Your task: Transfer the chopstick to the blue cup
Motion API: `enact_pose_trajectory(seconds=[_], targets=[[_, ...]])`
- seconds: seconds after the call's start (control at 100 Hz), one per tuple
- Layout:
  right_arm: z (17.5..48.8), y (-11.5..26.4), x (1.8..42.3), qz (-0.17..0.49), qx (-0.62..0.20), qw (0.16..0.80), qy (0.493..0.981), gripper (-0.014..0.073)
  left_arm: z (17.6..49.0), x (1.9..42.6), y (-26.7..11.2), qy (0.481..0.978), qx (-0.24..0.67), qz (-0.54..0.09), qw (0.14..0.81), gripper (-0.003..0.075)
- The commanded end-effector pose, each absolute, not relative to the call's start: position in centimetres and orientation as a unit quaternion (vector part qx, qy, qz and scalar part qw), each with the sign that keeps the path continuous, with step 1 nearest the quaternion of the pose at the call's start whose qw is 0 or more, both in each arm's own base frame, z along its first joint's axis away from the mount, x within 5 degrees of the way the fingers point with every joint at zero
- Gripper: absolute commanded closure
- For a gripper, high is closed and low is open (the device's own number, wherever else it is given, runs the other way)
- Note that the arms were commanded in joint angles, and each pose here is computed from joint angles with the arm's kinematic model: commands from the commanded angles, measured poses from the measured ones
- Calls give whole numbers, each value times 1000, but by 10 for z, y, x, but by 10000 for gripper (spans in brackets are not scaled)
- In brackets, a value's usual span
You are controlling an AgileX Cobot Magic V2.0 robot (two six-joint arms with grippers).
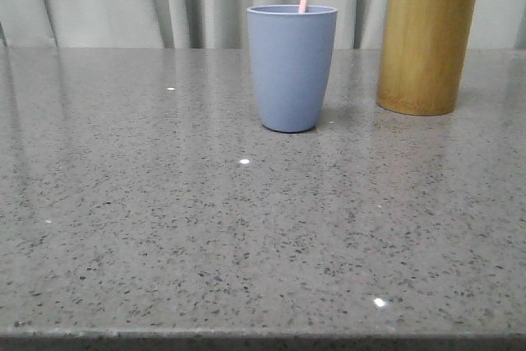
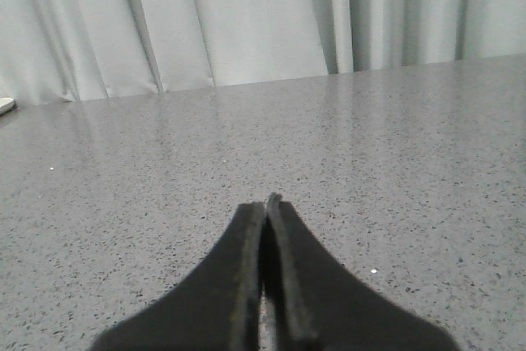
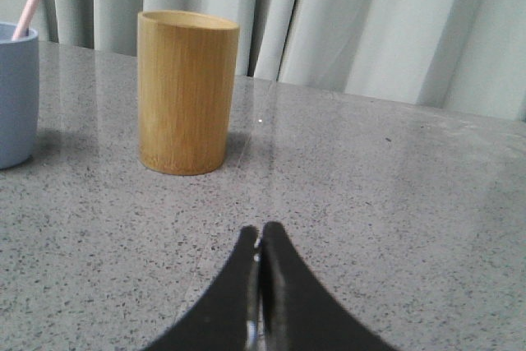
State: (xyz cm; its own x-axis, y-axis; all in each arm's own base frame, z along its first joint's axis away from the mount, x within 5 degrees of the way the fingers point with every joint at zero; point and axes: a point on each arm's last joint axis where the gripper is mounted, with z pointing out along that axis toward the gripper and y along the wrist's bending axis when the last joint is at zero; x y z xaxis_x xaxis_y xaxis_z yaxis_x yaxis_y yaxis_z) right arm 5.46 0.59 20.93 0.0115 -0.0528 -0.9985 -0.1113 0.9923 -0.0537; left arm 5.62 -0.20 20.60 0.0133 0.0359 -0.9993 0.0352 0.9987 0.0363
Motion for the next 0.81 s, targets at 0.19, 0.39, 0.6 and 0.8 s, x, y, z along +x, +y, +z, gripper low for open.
enact_pose_trajectory(seconds=[0.19,0.39,0.6,0.8], targets=[[213,7,54,25,-56,765,641,662,212,53,-2,662,19,-4,750,739],[213,7,54,25,-56,765,641,662,212,53,-2,662,19,-4,750,739],[213,7,54,25,-56,765,641,662,212,53,-2,662,19,-4,750,739],[213,7,54,25,-56,765,641,662,212,53,-2,662,19,-4,750,739]])
